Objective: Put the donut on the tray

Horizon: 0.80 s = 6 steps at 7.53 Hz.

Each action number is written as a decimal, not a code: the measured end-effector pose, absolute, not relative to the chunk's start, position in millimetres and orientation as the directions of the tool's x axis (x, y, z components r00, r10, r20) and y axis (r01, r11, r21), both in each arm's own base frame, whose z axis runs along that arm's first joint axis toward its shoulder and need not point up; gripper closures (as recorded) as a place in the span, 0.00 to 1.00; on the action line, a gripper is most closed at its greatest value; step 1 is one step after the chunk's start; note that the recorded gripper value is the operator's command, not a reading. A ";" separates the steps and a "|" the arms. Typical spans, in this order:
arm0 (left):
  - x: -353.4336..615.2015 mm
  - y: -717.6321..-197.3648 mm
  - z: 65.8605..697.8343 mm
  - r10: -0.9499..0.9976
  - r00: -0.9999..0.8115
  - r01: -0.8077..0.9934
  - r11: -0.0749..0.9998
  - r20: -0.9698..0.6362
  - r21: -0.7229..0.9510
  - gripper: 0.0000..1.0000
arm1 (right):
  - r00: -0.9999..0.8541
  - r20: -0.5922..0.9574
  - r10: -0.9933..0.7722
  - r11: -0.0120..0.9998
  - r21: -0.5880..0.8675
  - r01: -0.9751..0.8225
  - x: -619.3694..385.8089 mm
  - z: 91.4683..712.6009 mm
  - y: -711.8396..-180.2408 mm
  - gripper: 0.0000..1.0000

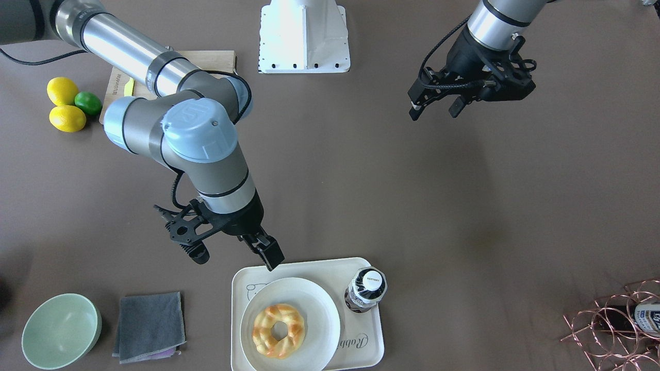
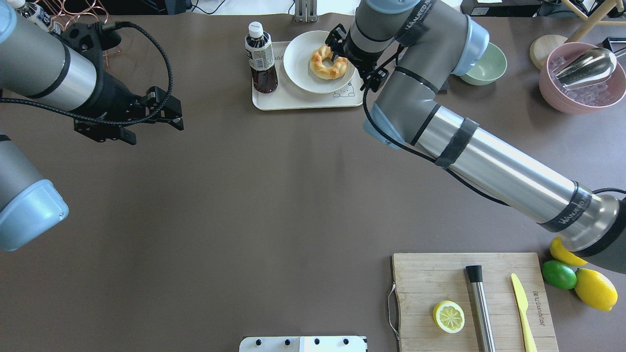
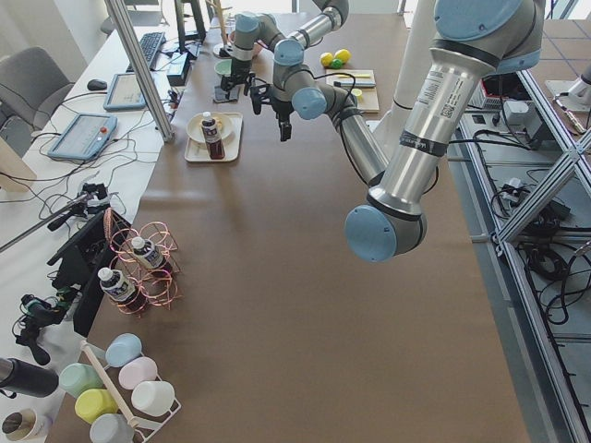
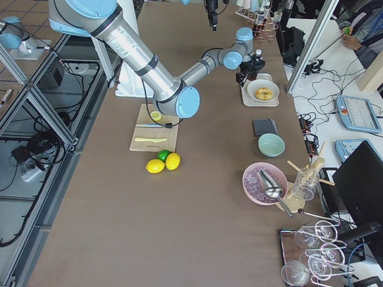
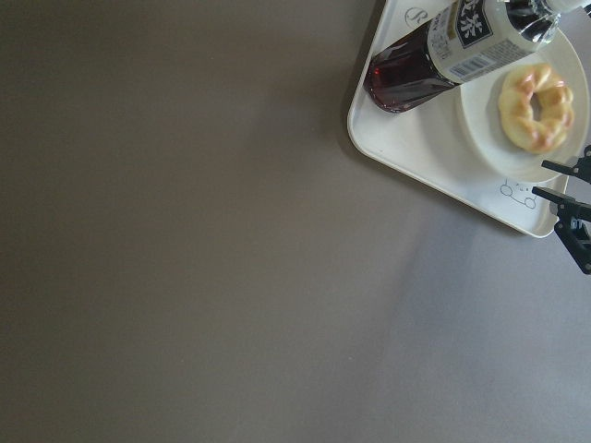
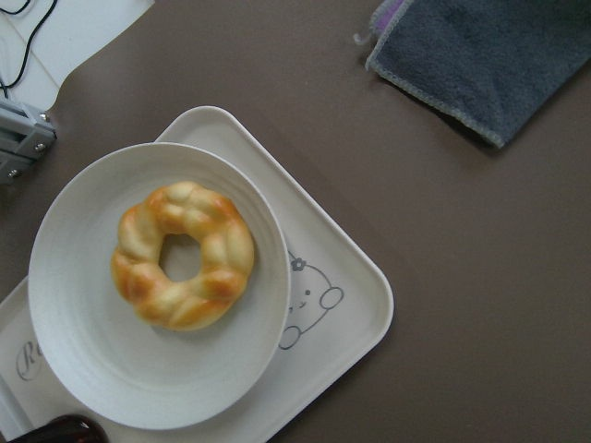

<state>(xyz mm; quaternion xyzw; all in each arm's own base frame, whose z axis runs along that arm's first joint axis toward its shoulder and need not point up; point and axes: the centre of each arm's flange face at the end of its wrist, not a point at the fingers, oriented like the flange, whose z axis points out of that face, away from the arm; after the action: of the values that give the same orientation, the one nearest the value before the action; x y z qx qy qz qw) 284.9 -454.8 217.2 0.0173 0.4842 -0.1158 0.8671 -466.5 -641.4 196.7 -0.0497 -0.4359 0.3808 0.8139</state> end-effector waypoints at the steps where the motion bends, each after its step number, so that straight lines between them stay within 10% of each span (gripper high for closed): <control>1: 264.4 -459.3 234.8 -0.101 0.567 0.167 0.986 -0.818 -0.006 0.02 | 0.444 0.701 0.558 0.807 -0.331 -0.490 -427.5 213.4 -638.0 0.00; 6: 124.6 -472.1 375.6 0.195 0.689 -0.075 0.977 -0.698 0.199 0.02 | 0.745 0.663 0.071 0.995 0.001 -0.095 -192.4 372.0 -579.8 0.00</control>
<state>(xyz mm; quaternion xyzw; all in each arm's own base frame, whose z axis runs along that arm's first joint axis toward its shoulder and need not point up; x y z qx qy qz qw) 124.6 -472.1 375.6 0.0772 0.3877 0.0739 0.9156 -192.4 -579.8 372.0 0.0176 -0.3544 0.0444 0.9339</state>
